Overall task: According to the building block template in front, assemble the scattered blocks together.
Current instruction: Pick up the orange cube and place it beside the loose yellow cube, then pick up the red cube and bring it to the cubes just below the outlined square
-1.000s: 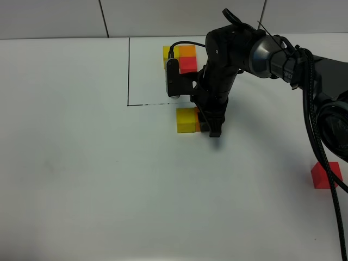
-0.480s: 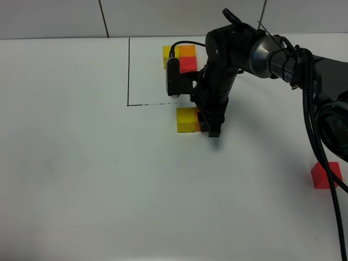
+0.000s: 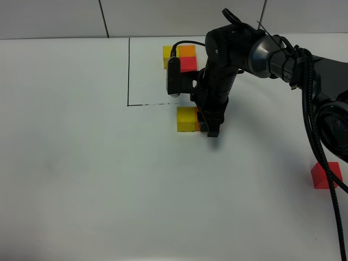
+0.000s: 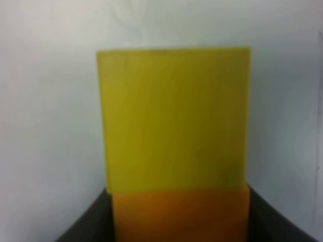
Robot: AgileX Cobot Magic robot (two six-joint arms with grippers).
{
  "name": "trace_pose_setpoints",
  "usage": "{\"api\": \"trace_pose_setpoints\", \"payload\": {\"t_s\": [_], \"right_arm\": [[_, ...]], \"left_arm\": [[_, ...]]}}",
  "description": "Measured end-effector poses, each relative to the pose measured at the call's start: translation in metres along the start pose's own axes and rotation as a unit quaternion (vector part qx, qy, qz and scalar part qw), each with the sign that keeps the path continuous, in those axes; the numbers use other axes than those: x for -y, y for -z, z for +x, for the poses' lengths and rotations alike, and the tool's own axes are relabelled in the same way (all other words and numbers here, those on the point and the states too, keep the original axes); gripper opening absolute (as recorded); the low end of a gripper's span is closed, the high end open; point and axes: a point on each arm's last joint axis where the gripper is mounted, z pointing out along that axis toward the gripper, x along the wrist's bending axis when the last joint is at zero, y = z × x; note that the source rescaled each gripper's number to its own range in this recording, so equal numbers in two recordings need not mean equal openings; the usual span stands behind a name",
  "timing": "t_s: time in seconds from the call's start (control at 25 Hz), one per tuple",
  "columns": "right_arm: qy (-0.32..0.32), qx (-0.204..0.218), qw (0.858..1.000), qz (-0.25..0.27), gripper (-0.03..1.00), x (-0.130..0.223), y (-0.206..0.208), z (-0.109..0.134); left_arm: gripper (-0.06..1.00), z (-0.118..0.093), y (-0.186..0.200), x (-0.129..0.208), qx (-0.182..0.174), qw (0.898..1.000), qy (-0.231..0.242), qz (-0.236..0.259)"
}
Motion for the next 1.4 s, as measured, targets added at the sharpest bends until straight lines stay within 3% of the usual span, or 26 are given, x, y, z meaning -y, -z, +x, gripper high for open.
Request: {"api": "trace_pose_setpoints", "payload": {"t_s": [0.16, 0.24, 0.32, 0.52, 0.6, 0.76, 0.88, 1.0, 1.12, 1.28, 1.4], "right_arm": [[-0.004, 0.0, 1.0, 0.001, 0.01, 0.0, 0.0, 0.0], [-0.005, 0.0, 1.0, 0.002, 0.08, 0.0, -0.001, 0.0], [-0.006, -0.006, 1.0, 0.008, 0.25, 0.002, -0.006, 0.001], [-0.003, 0.0, 1.0, 0.017, 0.83, 0.002, -0.001, 0.002], [-0.022, 0.004, 1.0, 0.017, 0.95, 0.002, 0.009, 0.002], [-0.086, 0.031, 0.995, 0.028, 1.0, 0.016, 0.04, 0.003], [-0.167, 0.061, 0.983, 0.036, 1.0, 0.044, 0.059, 0.012], [-0.294, 0.085, 0.952, 0.023, 1.0, 0.081, 0.074, 0.032], [-0.423, 0.101, 0.9, 0.008, 1.0, 0.119, 0.088, 0.063], [-0.56, 0.118, 0.82, -0.001, 1.0, 0.169, 0.106, 0.108], [-0.616, 0.119, 0.779, 0.004, 1.0, 0.196, 0.107, 0.131]], "left_arm": [[0.69, 0.0, 0.0, 0.0, 0.0, 1.0, 0.0, 0.0], [0.69, 0.0, 0.0, 0.0, 0.0, 1.0, 0.0, 0.0], [0.69, 0.0, 0.0, 0.0, 0.0, 1.0, 0.0, 0.0], [0.69, 0.0, 0.0, 0.0, 0.0, 1.0, 0.0, 0.0], [0.69, 0.0, 0.0, 0.0, 0.0, 1.0, 0.0, 0.0], [0.69, 0.0, 0.0, 0.0, 0.0, 1.0, 0.0, 0.0], [0.69, 0.0, 0.0, 0.0, 0.0, 1.0, 0.0, 0.0], [0.69, 0.0, 0.0, 0.0, 0.0, 1.0, 0.0, 0.0], [0.69, 0.0, 0.0, 0.0, 0.0, 1.0, 0.0, 0.0], [0.69, 0.0, 0.0, 0.0, 0.0, 1.0, 0.0, 0.0], [0.69, 0.0, 0.0, 0.0, 0.0, 1.0, 0.0, 0.0]]}}
